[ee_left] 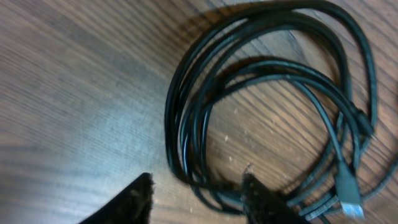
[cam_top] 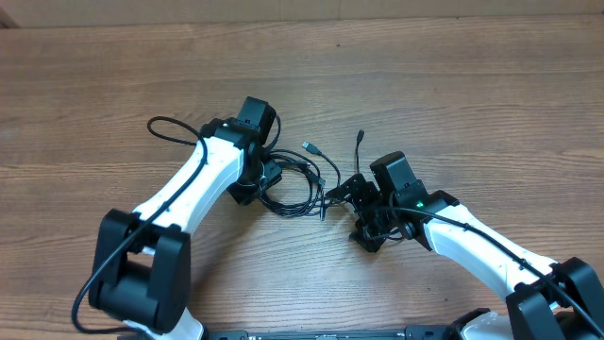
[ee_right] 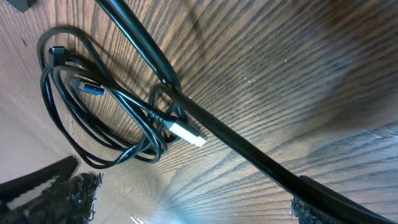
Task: Untangle cables
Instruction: 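Hold the coil with the left gripper while the right gripper holds a strand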
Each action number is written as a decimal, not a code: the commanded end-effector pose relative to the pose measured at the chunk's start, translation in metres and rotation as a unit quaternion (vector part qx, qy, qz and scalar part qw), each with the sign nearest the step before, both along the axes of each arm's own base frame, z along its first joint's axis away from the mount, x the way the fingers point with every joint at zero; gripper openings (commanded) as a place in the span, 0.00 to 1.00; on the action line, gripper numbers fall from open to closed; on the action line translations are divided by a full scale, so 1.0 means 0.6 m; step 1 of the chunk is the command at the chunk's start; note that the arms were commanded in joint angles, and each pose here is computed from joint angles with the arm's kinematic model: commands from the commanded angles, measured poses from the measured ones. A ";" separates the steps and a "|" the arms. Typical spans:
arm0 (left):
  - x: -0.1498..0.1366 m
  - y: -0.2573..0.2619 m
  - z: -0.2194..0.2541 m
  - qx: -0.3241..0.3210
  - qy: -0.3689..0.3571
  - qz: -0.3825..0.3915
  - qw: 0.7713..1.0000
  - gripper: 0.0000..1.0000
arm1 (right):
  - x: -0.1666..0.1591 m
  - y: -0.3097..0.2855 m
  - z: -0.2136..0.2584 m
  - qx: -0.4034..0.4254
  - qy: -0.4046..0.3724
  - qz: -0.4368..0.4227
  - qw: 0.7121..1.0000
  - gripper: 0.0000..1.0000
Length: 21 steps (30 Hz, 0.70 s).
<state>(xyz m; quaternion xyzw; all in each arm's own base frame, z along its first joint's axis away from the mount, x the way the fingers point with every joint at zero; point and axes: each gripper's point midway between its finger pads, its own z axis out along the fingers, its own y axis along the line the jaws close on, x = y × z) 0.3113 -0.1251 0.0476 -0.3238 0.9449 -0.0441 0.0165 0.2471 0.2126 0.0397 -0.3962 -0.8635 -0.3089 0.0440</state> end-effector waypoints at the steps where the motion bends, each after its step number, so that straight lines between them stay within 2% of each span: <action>1: -0.010 0.011 -0.040 0.026 0.029 0.004 0.999 0.24 | 0.005 0.000 0.001 -0.005 -0.008 -0.001 1.000 1.00; 4: -0.015 0.013 -0.059 0.032 0.046 0.004 0.998 0.17 | 0.003 -0.001 0.001 -0.007 -0.005 -0.001 1.000 1.00; 8: -0.014 0.017 -0.064 0.039 0.047 0.004 0.998 0.17 | -0.003 -0.005 -0.003 -0.012 0.004 0.000 1.000 1.00; 12: -0.009 0.026 -0.064 0.057 0.038 0.004 0.998 0.27 | -0.005 -0.006 -0.004 -0.013 0.007 0.000 1.000 1.00; 21: 0.007 0.029 -0.064 0.065 0.017 0.005 0.998 0.40 | -0.008 -0.007 -0.006 -0.016 0.012 -0.001 1.000 1.00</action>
